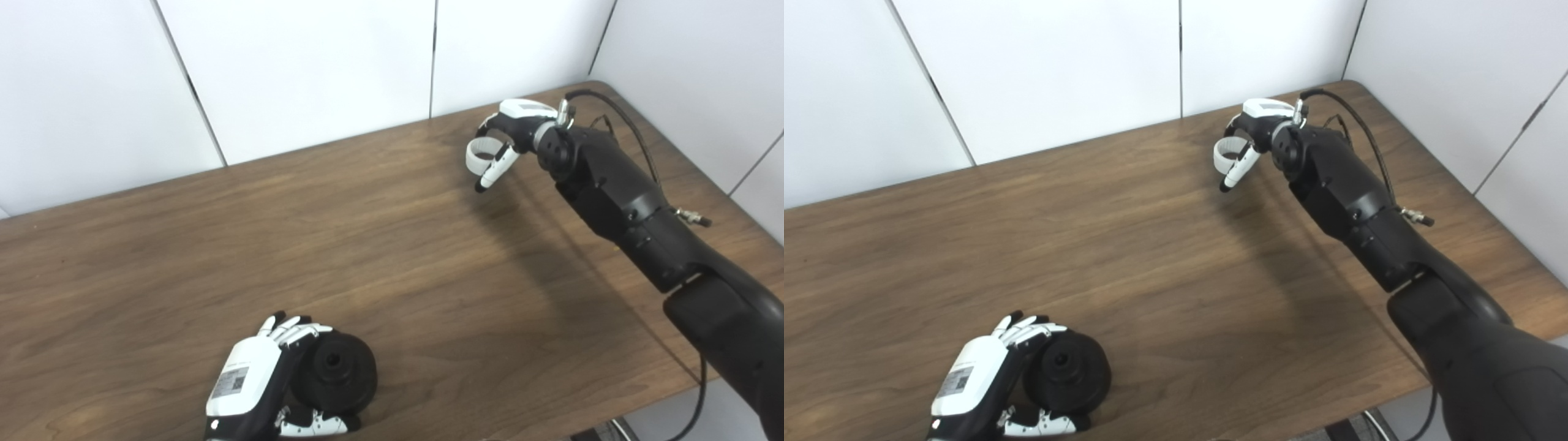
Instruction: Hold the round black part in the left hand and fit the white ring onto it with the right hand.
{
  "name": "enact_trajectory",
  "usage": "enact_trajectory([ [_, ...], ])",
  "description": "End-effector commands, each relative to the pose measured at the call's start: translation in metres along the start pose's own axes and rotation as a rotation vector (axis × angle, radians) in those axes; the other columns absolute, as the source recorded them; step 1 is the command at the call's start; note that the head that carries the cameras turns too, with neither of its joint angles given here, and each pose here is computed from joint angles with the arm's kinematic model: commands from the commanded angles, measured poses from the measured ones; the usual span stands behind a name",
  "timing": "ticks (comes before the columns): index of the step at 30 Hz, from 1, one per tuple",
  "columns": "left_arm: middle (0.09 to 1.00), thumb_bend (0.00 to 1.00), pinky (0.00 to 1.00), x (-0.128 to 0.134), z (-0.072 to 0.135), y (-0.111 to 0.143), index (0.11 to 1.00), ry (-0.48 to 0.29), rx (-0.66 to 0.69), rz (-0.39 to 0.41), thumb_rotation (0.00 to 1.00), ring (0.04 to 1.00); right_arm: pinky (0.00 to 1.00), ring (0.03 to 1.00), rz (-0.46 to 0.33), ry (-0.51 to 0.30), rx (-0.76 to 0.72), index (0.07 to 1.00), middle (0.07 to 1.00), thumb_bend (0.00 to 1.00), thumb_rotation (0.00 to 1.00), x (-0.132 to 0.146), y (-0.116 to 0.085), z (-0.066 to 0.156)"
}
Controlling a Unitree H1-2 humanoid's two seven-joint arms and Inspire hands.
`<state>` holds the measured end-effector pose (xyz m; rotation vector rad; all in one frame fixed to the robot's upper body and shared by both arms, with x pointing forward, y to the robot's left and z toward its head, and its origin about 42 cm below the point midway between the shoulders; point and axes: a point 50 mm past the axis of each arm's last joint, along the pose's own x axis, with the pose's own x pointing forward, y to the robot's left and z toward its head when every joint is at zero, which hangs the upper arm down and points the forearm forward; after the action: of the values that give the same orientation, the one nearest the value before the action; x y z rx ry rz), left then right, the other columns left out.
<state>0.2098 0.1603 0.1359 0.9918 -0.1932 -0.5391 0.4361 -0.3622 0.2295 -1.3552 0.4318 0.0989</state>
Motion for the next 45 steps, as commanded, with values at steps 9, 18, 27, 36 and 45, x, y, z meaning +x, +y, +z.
enact_trajectory([
  [9, 0.777, 0.52, 0.99, -0.003, 0.004, -0.002, 0.481, 0.009, 0.008, -0.023, 0.05, 0.875, 0.97, 1.000, -0.089, 0.005, -0.019, 0.748, 0.933, 0.80, 0.27, -0.001, -0.035, -0.002],
  [18, 0.779, 0.52, 0.99, -0.002, 0.006, -0.001, 0.481, 0.008, 0.004, -0.021, 0.05, 0.877, 0.99, 0.988, -0.098, 0.005, -0.012, 0.673, 0.902, 0.79, 0.21, -0.001, -0.033, -0.004],
  [27, 0.779, 0.52, 1.00, -0.002, 0.007, 0.001, 0.482, 0.011, -0.008, -0.015, 0.05, 0.877, 0.96, 0.979, -0.092, 0.001, -0.013, 0.669, 0.893, 0.82, 0.18, -0.004, -0.030, -0.004],
  [36, 0.779, 0.52, 1.00, -0.002, 0.009, 0.003, 0.482, 0.012, -0.011, -0.014, 0.05, 0.875, 0.91, 0.971, -0.075, -0.008, 0.007, 0.647, 0.889, 0.81, 0.13, -0.004, -0.023, -0.006],
  [45, 0.781, 0.52, 0.99, -0.001, 0.010, 0.004, 0.482, 0.012, -0.003, -0.019, 0.05, 0.876, 0.85, 0.868, -0.138, -0.062, 0.008, 0.485, 0.782, 0.52, 0.13, -0.005, -0.017, -0.009],
])
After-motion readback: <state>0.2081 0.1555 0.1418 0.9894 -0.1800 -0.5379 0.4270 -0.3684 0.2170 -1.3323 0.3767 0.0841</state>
